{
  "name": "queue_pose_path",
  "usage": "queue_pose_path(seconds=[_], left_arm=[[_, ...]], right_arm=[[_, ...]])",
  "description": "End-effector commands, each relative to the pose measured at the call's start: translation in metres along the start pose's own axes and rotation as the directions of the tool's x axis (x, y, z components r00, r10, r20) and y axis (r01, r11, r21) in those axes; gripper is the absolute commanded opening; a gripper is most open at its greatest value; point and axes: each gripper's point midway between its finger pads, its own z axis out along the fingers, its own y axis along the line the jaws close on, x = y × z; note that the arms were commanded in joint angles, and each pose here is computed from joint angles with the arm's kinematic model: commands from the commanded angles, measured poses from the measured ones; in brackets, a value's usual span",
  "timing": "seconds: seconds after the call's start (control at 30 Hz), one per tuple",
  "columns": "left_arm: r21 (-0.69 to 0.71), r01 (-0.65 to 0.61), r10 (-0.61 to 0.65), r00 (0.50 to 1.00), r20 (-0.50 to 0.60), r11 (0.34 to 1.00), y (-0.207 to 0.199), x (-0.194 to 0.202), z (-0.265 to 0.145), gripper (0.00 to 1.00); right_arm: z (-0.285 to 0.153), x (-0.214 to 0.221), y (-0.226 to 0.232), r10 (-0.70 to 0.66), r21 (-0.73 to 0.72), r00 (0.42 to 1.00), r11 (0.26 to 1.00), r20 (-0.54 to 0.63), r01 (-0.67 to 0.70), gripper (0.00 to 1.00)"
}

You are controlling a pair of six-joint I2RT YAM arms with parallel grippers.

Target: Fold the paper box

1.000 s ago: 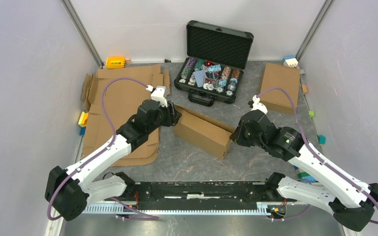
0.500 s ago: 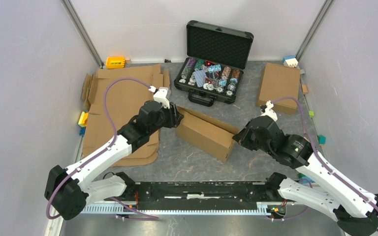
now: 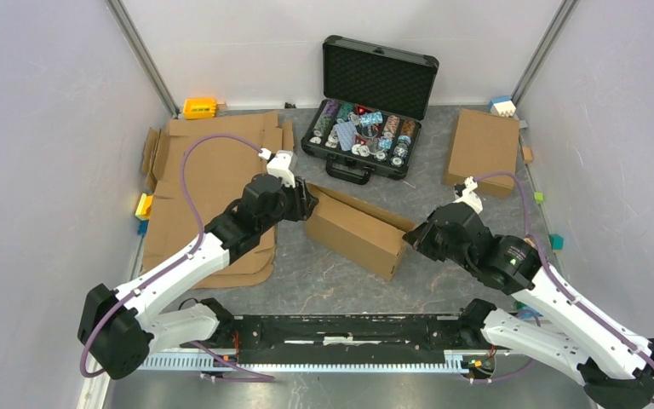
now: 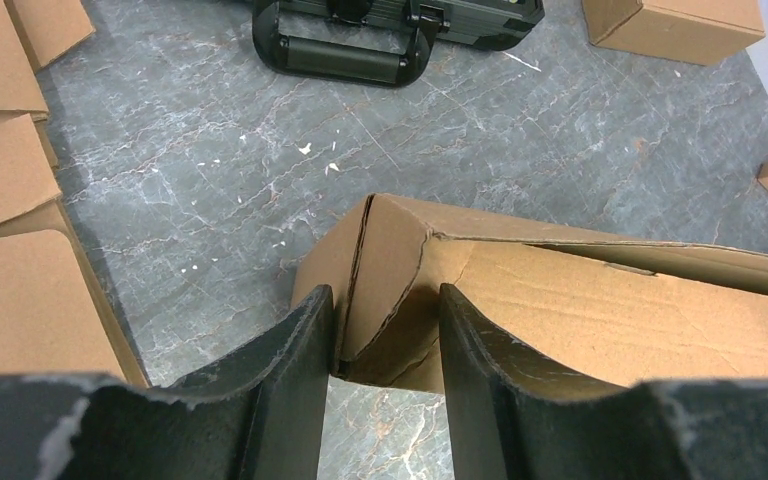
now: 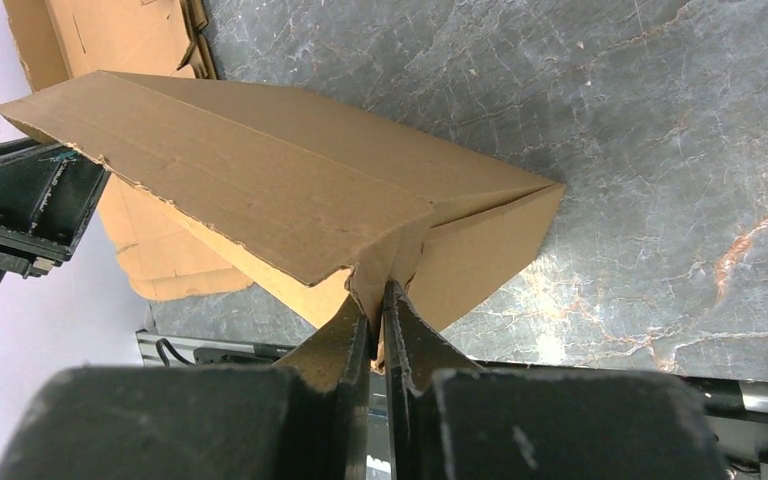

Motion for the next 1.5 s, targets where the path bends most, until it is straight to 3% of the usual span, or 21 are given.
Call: queue_pose_path(seconds=[0.0, 0.37, 0.63, 0.9, 1.0, 1.07, 1.23, 1.37, 1.47], left_arm=[[-0.019, -0.033, 0.032, 0.998, -0.056, 0.999, 0.003, 0.013, 0.000, 0.48], [-0.017, -0.035, 0.034, 0.997, -0.066, 0.999, 0.001, 0.014, 0.003, 0.47], [-0.017, -0.037, 0.036, 0.997, -0.067, 0.999, 0.000, 0.014, 0.004, 0.47], [-0.014, -0.034, 0.033, 0.997, -0.072, 0.999, -0.001, 0.017, 0.006, 0.47], [-0.013, -0.036, 0.035, 0.997, -0.071, 0.999, -0.002, 0.016, 0.006, 0.47], [-0.016, -0.036, 0.035, 0.997, -0.068, 0.999, -0.001, 0.015, 0.006, 0.47], [-0.017, -0.037, 0.035, 0.997, -0.066, 0.999, -0.001, 0.015, 0.006, 0.47], [-0.017, -0.038, 0.037, 0.997, -0.064, 0.999, -0.001, 0.014, 0.006, 0.46], [-0.016, -0.038, 0.037, 0.997, -0.063, 0.999, -0.001, 0.014, 0.005, 0.46]], right_arm=[[0.008, -0.001, 0.007, 0.030, -0.011, 1.000, 0.999, 0.007, -0.030, 0.09], [0.017, 0.013, -0.016, -0.085, 0.075, 0.995, 0.993, -0.053, 0.089, 0.02], [0.015, 0.013, -0.021, -0.177, 0.121, 0.980, 0.975, -0.091, 0.187, 0.03], [0.019, 0.027, -0.025, -0.185, 0.110, 0.973, 0.973, -0.139, 0.201, 0.04], [0.017, 0.025, -0.024, -0.202, 0.112, 0.970, 0.970, -0.139, 0.218, 0.13], [0.012, 0.018, -0.020, -0.212, 0.116, 0.970, 0.967, -0.120, 0.226, 0.28], [0.002, -0.004, -0.010, -0.223, 0.124, 0.974, 0.966, -0.047, 0.227, 0.31], [-0.002, -0.009, -0.007, -0.237, 0.134, 0.971, 0.961, -0.041, 0.241, 0.46], [-0.005, -0.015, -0.007, -0.240, 0.144, 0.970, 0.960, -0.020, 0.241, 0.48]])
